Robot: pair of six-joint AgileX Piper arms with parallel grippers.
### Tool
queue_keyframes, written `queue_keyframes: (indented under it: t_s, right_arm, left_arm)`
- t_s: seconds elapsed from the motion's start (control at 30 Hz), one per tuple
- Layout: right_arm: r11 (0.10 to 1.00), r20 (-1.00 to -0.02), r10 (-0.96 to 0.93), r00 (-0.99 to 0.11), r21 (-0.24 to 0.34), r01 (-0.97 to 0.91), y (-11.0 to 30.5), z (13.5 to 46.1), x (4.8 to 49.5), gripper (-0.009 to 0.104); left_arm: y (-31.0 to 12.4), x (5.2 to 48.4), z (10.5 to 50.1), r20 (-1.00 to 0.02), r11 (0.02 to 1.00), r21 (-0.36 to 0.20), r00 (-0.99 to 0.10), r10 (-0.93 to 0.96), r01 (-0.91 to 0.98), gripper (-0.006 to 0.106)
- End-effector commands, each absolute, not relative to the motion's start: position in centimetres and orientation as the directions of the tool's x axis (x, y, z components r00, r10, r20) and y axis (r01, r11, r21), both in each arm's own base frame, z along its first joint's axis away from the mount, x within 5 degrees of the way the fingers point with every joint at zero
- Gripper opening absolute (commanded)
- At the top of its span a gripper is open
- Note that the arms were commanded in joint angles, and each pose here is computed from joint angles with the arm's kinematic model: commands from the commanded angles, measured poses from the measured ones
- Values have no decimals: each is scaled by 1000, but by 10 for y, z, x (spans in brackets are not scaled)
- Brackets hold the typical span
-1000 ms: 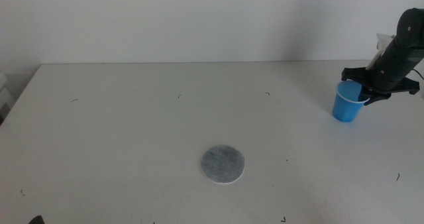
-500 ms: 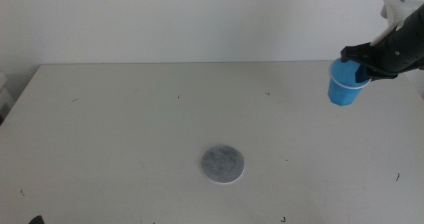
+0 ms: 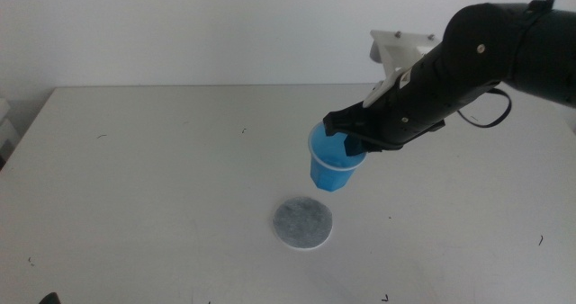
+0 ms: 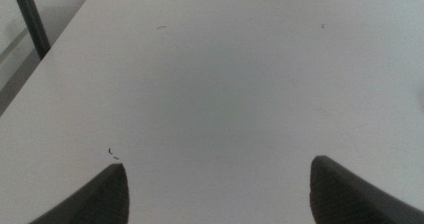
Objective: Place an empty cup on a cup mat.
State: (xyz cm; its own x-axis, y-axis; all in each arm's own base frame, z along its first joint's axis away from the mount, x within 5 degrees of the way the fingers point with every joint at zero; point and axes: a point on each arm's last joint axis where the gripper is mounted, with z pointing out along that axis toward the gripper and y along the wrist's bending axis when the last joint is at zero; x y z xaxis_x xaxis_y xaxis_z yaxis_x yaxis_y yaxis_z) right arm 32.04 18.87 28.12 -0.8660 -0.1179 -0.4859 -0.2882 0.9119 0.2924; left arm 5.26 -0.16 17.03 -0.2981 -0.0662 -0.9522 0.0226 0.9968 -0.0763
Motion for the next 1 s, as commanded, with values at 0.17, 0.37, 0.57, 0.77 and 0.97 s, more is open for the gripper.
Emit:
queue_keyframes:
  t_s: [0.17, 0.37, 0.57, 0.77, 0.97]
  right_arm:
    - [905, -501, -100, -860, 314, -288, 210, 264, 330, -1]
    - [904, -441, -80, -894, 347, -251, 217, 240, 337, -1]
    - [904, -418, -88, -904, 347, -249, 220, 226, 341, -1]
    - [900, -423, -101, -901, 347, -264, 223, 220, 343, -1]
    - [899, -425, -111, -898, 342, -273, 223, 219, 343, -1]
  left_arm:
    - [-2, 53, 179, -973, 996, -90, -216, -81, 30, 105]
    - [-2, 53, 179, -973, 996, -90, -216, -81, 30, 105]
    - [-2, 53, 179, -973, 996, -90, -216, -81, 30, 105]
    - [-2, 53, 179, -973, 996, -90, -216, -81, 30, 105]
    - [-2, 53, 179, -973, 996, -90, -216, -81, 30, 105]
